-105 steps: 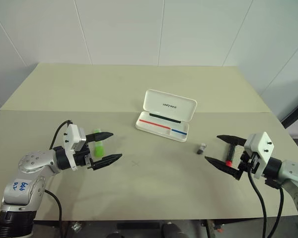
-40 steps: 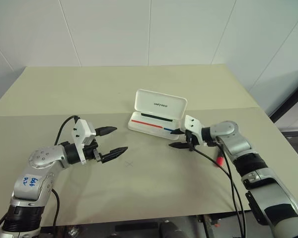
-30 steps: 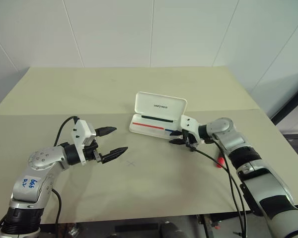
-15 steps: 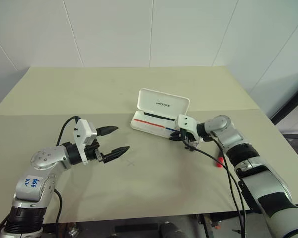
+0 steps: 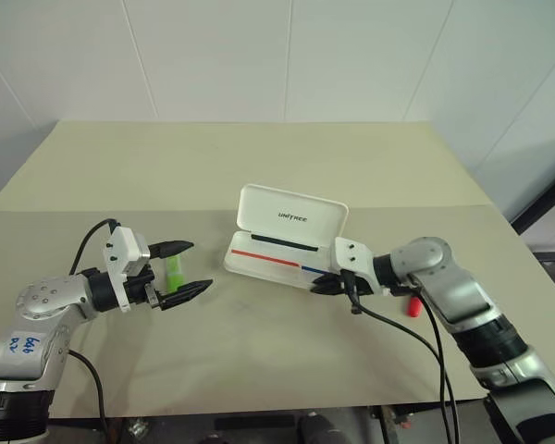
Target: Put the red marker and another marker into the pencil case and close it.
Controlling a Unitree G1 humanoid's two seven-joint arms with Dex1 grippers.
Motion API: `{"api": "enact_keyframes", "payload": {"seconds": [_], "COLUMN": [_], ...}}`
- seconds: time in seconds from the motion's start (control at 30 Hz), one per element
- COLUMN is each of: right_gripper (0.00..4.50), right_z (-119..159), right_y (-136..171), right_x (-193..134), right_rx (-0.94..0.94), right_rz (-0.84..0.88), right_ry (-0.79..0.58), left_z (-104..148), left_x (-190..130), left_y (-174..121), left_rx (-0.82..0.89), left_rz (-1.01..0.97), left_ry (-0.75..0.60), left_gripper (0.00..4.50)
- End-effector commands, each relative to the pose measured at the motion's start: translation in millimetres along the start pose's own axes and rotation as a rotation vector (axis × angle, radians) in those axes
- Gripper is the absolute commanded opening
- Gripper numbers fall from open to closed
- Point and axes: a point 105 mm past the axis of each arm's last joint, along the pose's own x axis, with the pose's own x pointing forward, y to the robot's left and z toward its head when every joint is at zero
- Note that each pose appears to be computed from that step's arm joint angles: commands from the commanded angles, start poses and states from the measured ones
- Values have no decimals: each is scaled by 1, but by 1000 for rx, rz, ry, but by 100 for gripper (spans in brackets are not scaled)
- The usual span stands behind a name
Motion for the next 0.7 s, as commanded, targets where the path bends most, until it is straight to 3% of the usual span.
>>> {"api": "enact_keyframes", "payload": {"seconds": [0.03, 0.43, 0.7], "right_gripper": [3, 3, 3], "right_z": [7, 6, 4], "right_y": [5, 41, 58], "right_x": [-13, -19, -16], "right_rx": [-12, 30, -39], "right_rz": [-30, -12, 62], "right_ry": [-17, -28, -35], "left_z": [9, 6, 7], "left_x": [-8, -3, 2], "left_y": [2, -7, -11], "left_rx": [43, 25, 14], "left_rz": [11, -12, -31], "left_ry": [-11, -10, -14], "left_gripper": [450, 450, 450]}}
